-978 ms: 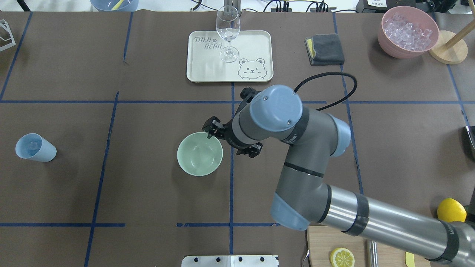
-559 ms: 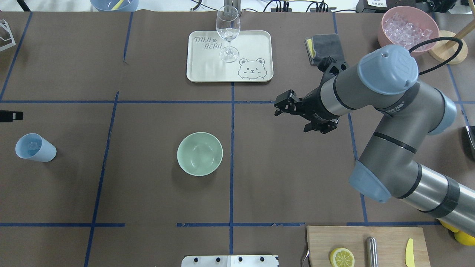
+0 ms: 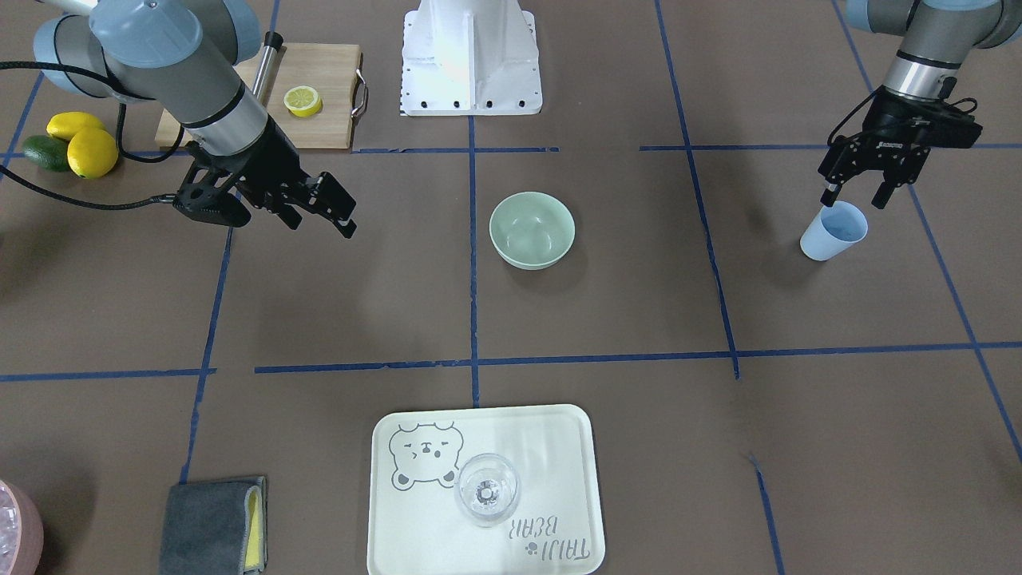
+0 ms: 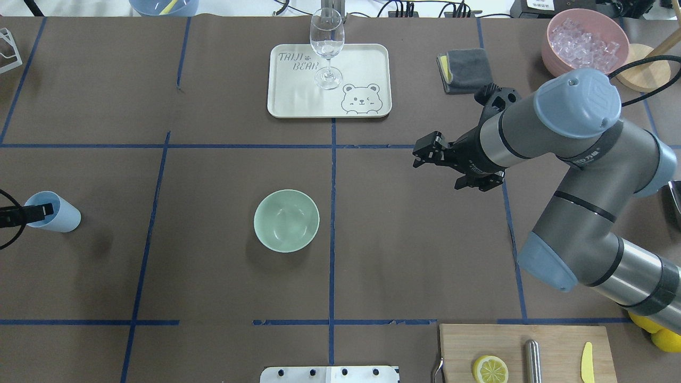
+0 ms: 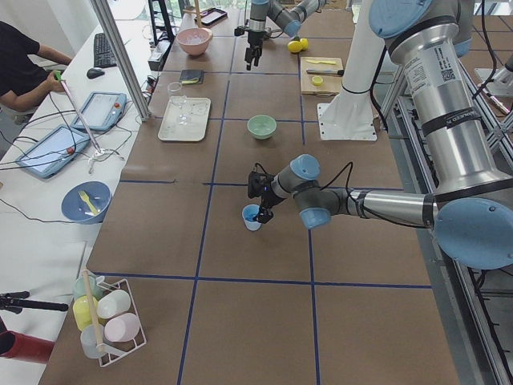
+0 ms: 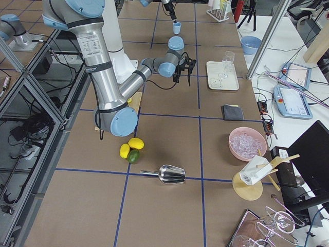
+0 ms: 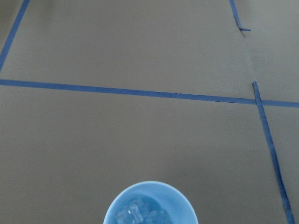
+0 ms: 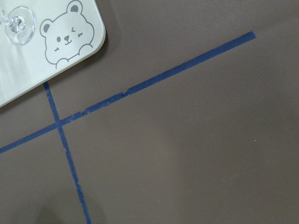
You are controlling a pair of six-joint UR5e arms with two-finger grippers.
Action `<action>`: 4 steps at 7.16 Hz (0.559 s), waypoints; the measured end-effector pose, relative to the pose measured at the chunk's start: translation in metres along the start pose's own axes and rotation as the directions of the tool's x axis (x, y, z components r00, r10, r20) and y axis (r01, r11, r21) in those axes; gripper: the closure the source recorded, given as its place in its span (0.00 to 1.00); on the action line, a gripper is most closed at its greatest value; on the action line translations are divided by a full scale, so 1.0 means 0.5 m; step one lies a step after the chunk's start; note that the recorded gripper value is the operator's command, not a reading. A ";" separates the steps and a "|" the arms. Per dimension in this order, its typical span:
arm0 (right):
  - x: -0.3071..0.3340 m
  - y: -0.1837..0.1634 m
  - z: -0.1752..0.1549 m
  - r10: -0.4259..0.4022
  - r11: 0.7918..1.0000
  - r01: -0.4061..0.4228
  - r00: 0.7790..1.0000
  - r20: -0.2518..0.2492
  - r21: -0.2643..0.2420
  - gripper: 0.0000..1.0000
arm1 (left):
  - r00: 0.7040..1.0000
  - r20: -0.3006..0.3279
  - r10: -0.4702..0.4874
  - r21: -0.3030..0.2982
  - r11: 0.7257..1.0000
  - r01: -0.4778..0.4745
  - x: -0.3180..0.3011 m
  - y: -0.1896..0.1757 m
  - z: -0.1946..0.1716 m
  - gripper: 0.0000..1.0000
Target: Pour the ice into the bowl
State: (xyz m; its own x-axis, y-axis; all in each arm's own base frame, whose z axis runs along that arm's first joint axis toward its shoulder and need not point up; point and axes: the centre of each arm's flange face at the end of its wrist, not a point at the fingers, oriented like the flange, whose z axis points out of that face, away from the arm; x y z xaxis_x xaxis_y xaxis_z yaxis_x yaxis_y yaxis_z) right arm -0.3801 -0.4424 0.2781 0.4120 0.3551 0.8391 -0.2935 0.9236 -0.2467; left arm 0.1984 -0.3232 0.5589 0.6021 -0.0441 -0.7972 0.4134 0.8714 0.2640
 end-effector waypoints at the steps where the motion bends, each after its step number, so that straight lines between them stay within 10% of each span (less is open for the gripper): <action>1: 0.000 0.000 0.000 0.000 1.000 0.000 1.000 0.000 0.001 0.00 | 1.000 0.016 -0.024 -0.006 1.000 0.024 -0.003 0.032 -0.003 0.00; 4: -0.003 0.002 0.000 -0.001 1.000 0.001 1.000 0.002 0.001 0.00 | 0.997 0.068 -0.022 0.120 0.993 0.014 0.017 0.154 0.019 0.02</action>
State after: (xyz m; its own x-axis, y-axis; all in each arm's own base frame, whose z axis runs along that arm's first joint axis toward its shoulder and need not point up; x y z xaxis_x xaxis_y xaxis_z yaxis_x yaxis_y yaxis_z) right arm -0.3810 -0.4418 0.2766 0.4104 0.3540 0.8404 -0.2937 0.9238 -0.2458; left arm 0.2417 -0.2613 0.5775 0.6379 -0.0962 -0.7641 0.5004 0.8060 0.3162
